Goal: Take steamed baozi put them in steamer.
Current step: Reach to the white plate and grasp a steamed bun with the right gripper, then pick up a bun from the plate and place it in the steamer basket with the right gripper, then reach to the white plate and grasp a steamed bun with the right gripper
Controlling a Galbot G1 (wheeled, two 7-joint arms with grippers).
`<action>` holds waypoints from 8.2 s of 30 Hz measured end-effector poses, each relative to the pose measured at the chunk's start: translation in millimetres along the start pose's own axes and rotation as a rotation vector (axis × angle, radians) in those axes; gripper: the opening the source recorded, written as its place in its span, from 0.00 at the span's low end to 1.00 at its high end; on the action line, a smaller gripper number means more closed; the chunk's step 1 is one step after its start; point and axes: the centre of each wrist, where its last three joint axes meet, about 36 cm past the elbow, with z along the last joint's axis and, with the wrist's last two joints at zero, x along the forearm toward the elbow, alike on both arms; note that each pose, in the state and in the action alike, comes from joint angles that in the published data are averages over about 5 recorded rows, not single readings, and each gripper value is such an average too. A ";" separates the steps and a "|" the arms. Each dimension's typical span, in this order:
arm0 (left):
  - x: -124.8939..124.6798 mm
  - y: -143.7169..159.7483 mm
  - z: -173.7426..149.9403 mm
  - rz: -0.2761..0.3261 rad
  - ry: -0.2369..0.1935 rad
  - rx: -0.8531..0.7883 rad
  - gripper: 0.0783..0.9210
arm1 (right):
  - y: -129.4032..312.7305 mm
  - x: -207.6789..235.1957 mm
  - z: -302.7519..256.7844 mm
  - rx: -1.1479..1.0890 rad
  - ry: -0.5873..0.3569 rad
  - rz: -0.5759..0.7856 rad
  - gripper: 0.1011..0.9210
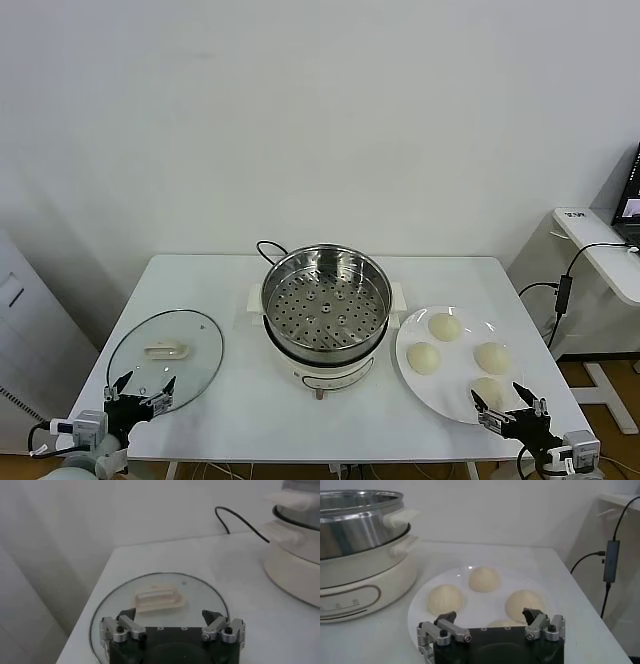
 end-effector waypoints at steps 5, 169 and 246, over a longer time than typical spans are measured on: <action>-1.3 0.7 0.1 -0.002 0.003 0.000 0.88 | -0.3 -1.3 -1.2 0.006 0.000 0.001 0.88; -19.8 15.4 -7.1 -0.005 0.051 -0.065 0.88 | 236.5 -276.8 -450.6 2.654 -0.343 -1.229 0.41; -9.4 7.0 -14.8 0.006 0.025 -0.031 0.88 | -12.1 -262.4 -313.1 1.251 0.483 -1.028 0.88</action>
